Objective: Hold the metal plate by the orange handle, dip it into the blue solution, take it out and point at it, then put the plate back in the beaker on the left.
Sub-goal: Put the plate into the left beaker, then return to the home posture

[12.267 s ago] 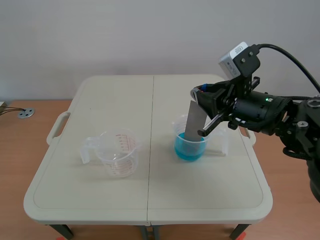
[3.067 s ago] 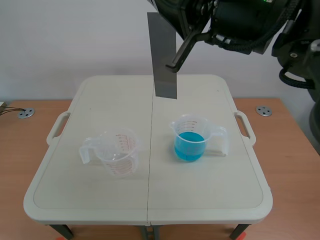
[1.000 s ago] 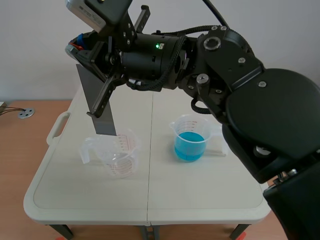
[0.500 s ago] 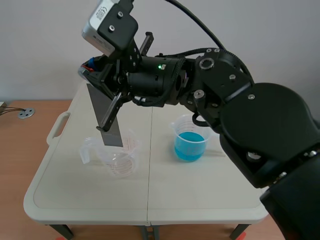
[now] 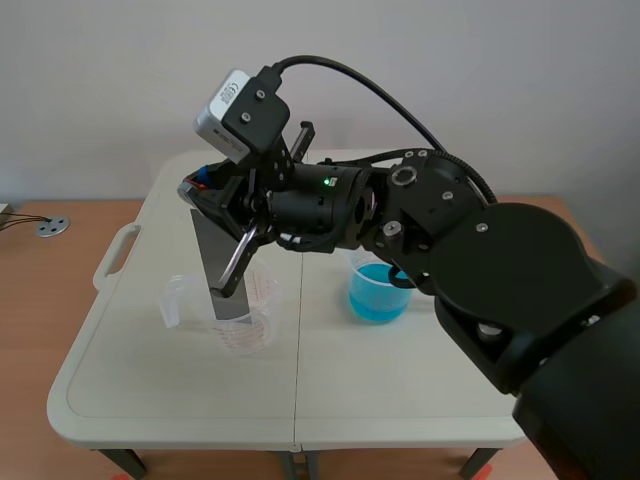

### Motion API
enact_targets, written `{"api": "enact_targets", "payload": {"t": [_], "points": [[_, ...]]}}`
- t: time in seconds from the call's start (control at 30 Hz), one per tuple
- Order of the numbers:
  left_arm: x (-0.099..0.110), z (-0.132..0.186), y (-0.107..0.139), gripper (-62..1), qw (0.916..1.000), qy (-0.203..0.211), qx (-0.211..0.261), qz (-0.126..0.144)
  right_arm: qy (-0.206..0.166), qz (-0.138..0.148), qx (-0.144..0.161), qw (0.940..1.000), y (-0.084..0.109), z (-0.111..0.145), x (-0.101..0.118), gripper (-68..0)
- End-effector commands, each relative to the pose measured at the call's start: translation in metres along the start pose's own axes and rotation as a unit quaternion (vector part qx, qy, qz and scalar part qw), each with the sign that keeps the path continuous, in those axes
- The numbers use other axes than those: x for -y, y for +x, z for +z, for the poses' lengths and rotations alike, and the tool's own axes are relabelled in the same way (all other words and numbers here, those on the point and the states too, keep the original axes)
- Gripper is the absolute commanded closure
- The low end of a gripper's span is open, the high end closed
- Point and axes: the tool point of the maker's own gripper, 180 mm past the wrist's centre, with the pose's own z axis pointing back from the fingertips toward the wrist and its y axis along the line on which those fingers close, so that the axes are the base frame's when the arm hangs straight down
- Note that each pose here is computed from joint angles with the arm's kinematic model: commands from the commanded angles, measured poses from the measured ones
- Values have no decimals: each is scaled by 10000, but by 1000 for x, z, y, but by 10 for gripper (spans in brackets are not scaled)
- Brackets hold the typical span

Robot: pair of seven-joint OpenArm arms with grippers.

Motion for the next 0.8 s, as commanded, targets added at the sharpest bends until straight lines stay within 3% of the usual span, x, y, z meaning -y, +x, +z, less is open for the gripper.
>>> {"api": "enact_targets", "payload": {"t": [0.0,0.43,0.77], "points": [[1,0,5,-28,10000,18,82,45,-33,59,310,9995,20,-6,7,-13],[2,0,4,-28,10000,4,47,47,168,-217,59,9996,-3,-8,-5,-14],[2,0,4,-28,10000,2,48,47,193,-115,-105,9997,-9,-7,-5,-198]]}}
